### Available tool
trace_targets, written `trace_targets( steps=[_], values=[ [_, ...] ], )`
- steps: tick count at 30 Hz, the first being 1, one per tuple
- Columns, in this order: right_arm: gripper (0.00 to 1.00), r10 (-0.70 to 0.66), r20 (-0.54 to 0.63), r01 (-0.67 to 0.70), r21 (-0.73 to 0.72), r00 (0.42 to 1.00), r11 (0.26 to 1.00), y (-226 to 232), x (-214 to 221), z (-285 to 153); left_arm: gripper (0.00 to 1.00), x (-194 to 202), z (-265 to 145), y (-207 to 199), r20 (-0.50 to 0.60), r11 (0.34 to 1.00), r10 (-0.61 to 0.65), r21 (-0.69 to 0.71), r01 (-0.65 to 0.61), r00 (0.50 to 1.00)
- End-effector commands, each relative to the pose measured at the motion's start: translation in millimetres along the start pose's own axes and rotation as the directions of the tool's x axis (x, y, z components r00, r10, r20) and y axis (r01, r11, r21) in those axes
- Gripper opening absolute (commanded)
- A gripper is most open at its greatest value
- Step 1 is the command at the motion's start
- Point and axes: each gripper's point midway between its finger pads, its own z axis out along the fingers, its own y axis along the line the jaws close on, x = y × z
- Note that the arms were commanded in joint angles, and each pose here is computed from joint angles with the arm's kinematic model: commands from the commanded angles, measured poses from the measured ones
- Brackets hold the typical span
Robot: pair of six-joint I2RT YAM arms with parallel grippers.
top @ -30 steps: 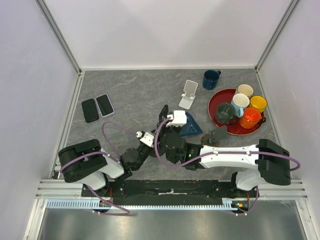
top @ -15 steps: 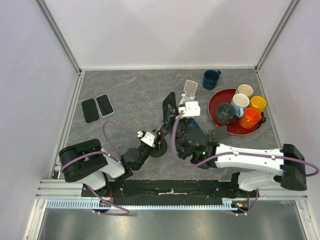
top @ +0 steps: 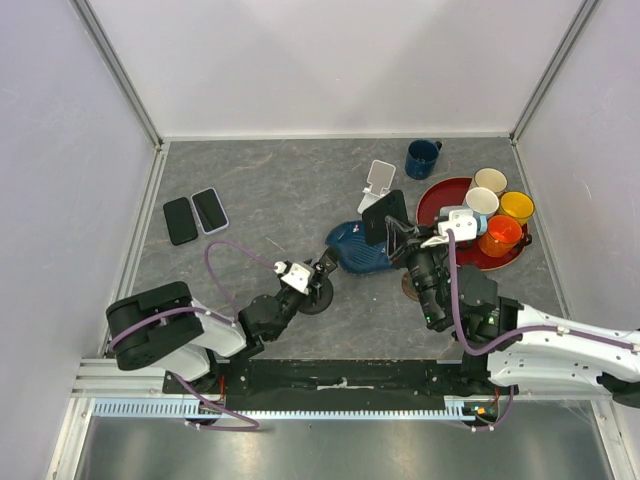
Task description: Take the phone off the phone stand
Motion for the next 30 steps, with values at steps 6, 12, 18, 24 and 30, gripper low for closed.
trace_targets(
  steps=[6,12,18,24,30],
  values=[
    [0.00,0.011,-0.045,-0.013,-0.051,0.999,0.999,-8.1,10.2,-12.2,0.41,-18.4,-2.1,6.8,0.025,0.997,-0.067,-0.027,0.068,0.997],
    [0.00,0.012,-0.051,-0.015,-0.067,0.999,0.998,-9.9,12.3,-15.2,0.44,-7.4,-5.7,16.9,0.003,0.987,-0.153,-0.049,0.153,0.988],
    [0.00,0.028,-0.050,-0.031,-0.074,0.998,0.997,-12.8,13.0,-18.3,0.55,-6.7,-12.6,25.1,0.001,0.981,-0.189,-0.044,0.189,0.982],
    [0.00,0.034,-0.052,-0.038,-0.080,0.998,0.996,-12.5,14.3,-18.8,0.71,-2.1,-19.9,22.8,-0.045,0.982,-0.189,-0.023,0.188,0.981],
    [0.00,0.037,-0.059,-0.043,-0.100,0.998,0.994,-9.2,14.0,-20.0,0.80,-2.4,-28.9,25.0,-0.061,0.979,-0.203,-0.020,0.202,0.977]
  ],
)
